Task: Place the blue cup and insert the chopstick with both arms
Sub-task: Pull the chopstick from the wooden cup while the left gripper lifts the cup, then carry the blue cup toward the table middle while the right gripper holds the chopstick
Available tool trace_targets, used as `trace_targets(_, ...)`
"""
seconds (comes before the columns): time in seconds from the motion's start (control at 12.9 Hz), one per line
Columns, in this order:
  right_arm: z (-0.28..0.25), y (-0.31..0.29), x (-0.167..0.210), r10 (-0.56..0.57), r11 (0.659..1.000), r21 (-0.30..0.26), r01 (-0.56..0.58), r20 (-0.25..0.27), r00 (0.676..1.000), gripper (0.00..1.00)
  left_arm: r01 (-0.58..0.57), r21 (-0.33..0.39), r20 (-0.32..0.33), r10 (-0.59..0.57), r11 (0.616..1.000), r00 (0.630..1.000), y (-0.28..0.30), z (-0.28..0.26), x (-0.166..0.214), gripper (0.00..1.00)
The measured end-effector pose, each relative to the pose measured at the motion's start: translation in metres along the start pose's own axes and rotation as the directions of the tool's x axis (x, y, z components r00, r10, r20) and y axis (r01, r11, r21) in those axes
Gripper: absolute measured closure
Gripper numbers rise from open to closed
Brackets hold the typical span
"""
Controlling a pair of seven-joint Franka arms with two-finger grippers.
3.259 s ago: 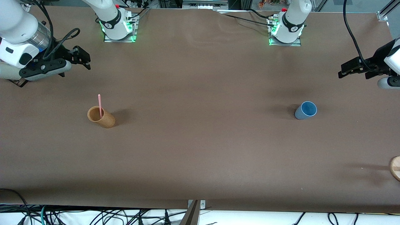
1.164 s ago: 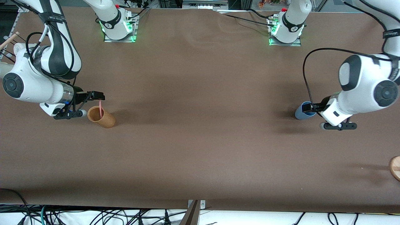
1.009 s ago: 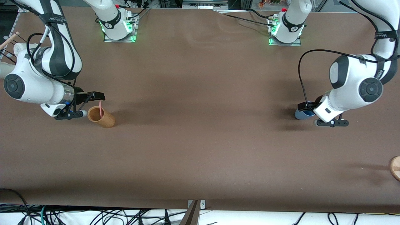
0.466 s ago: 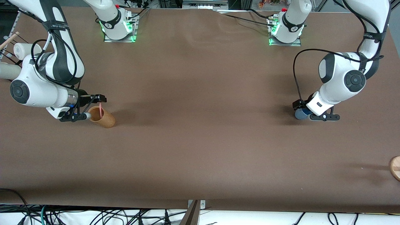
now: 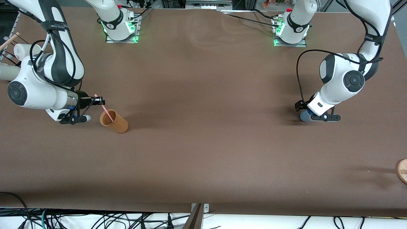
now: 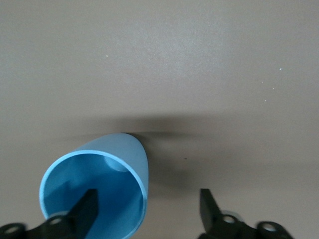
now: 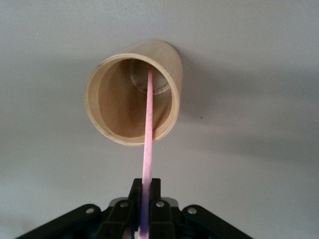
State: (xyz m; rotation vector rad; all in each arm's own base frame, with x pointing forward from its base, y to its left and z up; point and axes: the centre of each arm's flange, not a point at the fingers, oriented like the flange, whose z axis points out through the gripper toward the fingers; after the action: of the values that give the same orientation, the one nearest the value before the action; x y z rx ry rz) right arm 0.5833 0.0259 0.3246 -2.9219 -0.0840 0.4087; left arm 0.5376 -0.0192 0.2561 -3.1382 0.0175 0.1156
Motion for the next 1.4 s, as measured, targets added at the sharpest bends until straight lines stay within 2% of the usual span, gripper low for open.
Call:
trace_targets(0.39, -0.019, -0.006, -0.001, 0.009, 1.000, 0.012, -0.009, 0.036, 0.999, 0.91, 0.000, 0.002, 0.005, 0.000, 1.000, 1.000, 0.000, 0.010, -0.001, 0.78)
trace_targets(0.54, -0.035, -0.011, -0.004, 0.039, 0.999, 0.017, -0.041, 0.074, 0.996, 0.91, -0.001, 0.004, 0.002, 0.001, 1.000, 1.000, -0.001, 0.009, 0.000, 0.95)
trace_targets(0.78, -0.057, -0.019, -0.010, 0.082, 0.996, 0.018, -0.085, 0.134, 0.988, 0.91, -0.011, 0.000, -0.018, 0.011, 1.000, 1.000, 0.009, 0.002, 0.005, 0.95)
trace_targets(0.93, -0.078, -0.028, -0.016, 0.117, 0.993, 0.013, -0.121, 0.177, 0.977, 0.91, 0.026, -0.020, -0.041, -0.027, 0.999, 0.999, 0.052, -0.018, 0.016, 0.95)
trace_targets(1.16, -0.116, -0.046, -0.028, 0.148, 0.989, -0.002, -0.151, 0.222, 0.964, 0.91, 0.192, -0.065, -0.019, -0.193, 0.979, 0.981, 0.187, -0.061, 0.019, 0.95)
trace_targets(1.4, -0.151, -0.065, -0.041, 0.166, 0.986, -0.015, -0.167, 0.243, 0.956, 0.91, 0.337, -0.073, 0.017, -0.337, 0.939, 0.941, 0.315, -0.074, 0.009, 0.95)
